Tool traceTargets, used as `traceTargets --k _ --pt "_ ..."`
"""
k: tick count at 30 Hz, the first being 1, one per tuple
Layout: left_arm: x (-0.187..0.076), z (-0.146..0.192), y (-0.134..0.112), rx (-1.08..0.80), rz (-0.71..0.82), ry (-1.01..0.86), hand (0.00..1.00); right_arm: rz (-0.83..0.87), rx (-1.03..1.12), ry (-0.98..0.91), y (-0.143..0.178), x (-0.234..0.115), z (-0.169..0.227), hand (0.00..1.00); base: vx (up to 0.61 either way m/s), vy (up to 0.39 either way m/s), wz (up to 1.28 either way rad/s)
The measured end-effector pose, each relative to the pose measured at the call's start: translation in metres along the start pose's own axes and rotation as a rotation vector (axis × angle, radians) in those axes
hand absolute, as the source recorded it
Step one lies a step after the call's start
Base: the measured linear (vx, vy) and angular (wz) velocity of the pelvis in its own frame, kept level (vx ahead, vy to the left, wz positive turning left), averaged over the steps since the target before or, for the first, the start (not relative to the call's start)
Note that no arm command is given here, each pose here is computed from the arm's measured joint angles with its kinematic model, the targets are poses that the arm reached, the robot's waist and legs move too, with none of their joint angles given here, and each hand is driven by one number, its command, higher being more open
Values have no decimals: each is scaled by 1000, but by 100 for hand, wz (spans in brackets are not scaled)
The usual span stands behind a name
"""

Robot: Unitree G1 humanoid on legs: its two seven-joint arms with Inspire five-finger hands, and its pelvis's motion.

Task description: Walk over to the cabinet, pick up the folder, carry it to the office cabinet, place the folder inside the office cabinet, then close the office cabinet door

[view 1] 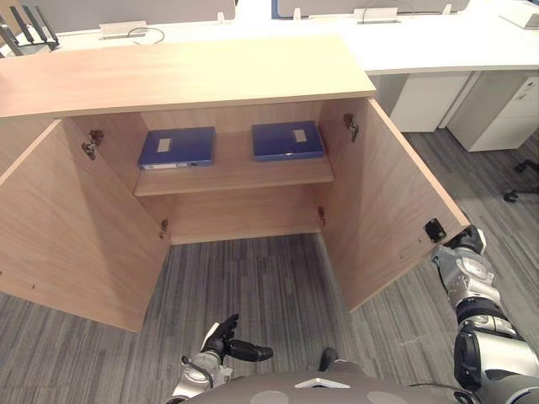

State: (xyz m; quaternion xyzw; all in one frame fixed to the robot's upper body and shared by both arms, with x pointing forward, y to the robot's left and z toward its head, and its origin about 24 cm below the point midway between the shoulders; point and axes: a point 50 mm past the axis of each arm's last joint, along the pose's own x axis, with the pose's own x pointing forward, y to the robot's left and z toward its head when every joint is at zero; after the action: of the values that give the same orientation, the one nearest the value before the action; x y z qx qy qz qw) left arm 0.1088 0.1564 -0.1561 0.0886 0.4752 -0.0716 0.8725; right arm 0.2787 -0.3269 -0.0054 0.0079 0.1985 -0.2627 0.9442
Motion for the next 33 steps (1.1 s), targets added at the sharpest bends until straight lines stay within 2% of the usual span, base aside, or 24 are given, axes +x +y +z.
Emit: traceTargets --k 3,5,9,11,14,18,33 --pt "0 2 5 15 9 -4 100 124 -128 -12 29 -3 -1 100 -21 -27 -6" --pt "0 2 7 18 11 -4 100 268 -231 -53 62 -11 0 100 -9 -13 -2" --pt "1 2 8 17 16 -6 100 499 -329 -126 105 -29 6 100 -5 -11 6" --pt "1 3 10 14 20 -9 100 714 -370 -148 136 -48 2 100 14 -9 21" --pt "1 4 13 12 26 -13 100 840 -384 -135 154 -63 -9 100 23 3 21" --pt "0 5 18 3 42 -21 100 964 -428 -91 161 -79 -29 100 27 25 27" --pt "-1 5 28 27 55 -34 100 1053 -400 -108 146 -90 -29 100 25 21 24"
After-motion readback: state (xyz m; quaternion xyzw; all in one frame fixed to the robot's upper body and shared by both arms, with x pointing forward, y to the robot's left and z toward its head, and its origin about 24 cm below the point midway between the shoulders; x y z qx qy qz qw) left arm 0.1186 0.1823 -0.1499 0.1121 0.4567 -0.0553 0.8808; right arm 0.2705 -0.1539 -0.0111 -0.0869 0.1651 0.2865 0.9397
